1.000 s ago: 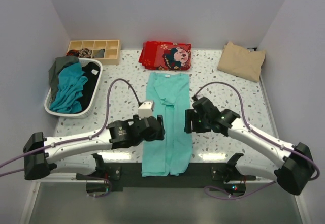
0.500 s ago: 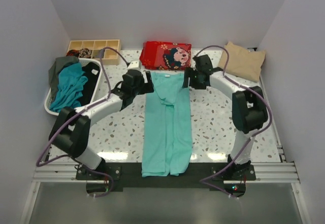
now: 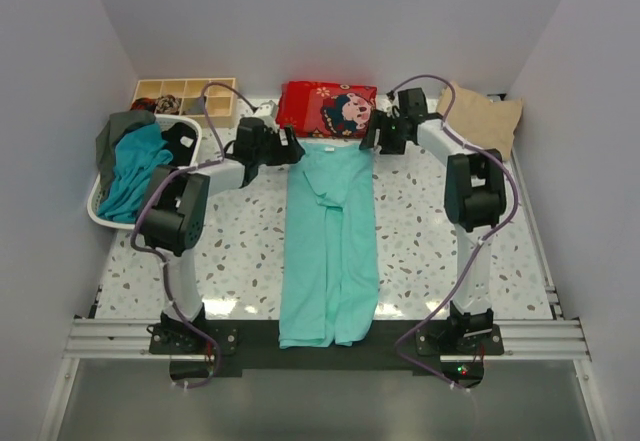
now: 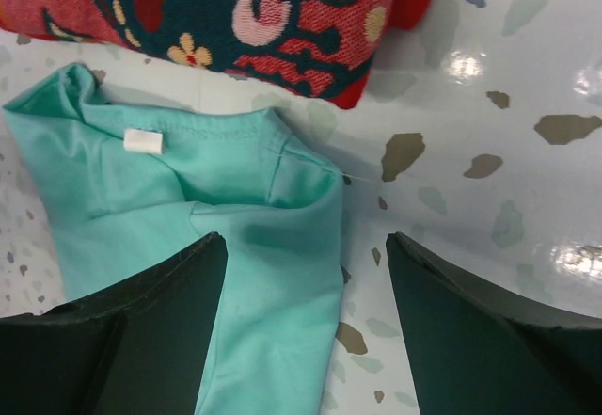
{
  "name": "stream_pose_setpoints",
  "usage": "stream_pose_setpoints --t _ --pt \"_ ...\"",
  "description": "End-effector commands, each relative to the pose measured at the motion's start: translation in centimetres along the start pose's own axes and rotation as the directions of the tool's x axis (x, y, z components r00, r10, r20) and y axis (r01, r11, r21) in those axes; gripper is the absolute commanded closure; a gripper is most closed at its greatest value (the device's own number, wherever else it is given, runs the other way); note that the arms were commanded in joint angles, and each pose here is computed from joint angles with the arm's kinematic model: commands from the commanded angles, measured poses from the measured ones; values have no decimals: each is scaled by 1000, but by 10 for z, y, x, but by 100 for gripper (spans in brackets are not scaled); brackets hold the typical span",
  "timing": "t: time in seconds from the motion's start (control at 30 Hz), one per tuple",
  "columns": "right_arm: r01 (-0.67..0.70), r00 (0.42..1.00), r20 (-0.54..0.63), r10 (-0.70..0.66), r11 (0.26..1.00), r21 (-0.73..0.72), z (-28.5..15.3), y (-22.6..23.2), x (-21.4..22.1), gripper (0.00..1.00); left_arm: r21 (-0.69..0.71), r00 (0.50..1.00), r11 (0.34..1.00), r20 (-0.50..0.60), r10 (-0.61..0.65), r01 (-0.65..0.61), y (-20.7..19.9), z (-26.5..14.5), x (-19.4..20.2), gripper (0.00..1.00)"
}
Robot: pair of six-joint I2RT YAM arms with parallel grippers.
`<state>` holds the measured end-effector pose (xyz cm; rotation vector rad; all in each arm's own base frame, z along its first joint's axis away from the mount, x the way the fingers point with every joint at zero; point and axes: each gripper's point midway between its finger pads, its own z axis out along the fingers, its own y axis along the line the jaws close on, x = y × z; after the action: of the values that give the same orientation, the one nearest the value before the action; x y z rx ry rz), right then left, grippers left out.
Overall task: Fold and stack the t-shirts
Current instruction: Rotate the tshirt 90 degrees
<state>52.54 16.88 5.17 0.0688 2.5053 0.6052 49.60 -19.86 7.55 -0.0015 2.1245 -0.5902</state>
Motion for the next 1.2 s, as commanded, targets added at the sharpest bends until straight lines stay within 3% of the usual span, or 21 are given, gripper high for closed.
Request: stream_pose_setpoints --t 0.0,0.23,0.37,0.4,0.47,0.6,0.63,0.7,0.8,1.17 --pt "34 999 -20 -36 994 -106 -1 23 -2 27 166 999 985 15 40 -42 -19 14 -5 15" --pt "13 997 -71 -25 987 -162 11 25 11 28 176 998 984 -53 27 -17 3 33 31 16" --pt "-1 994 -109 -19 984 -179 19 23 22 31 237 998 971 -48 36 -24 -3 40 32 16" --pt "-5 993 -118 -16 984 -179 23 21 26 33 249 998 968 -47 38 -25 -4 42 32 19" --pt "-7 992 -123 -16 982 -187 24 22 24 48 292 998 956 -44 41 -27 -12 46 27 24" --pt "-3 993 -115 -22 977 -214 25 27 20 70 344 998 939 -41 37 -21 -22 53 20 62" --pt "-2 993 -112 -23 975 -222 26 29 18 80 357 999 934 -40 32 -16 -24 56 18 68" --pt "3 994 -101 -28 971 -238 25 33 13 87 395 999 918 -39 32 -14 -32 55 15 85" --pt "20 996 -77 -42 964 -265 21 39 5 93 424 999 905 -22 36 -24 -40 53 4 100" --pt "113 993 59 -100 950 -292 -16 66 -42 96 425 988 895 128 90 -137 -61 17 -51 100"
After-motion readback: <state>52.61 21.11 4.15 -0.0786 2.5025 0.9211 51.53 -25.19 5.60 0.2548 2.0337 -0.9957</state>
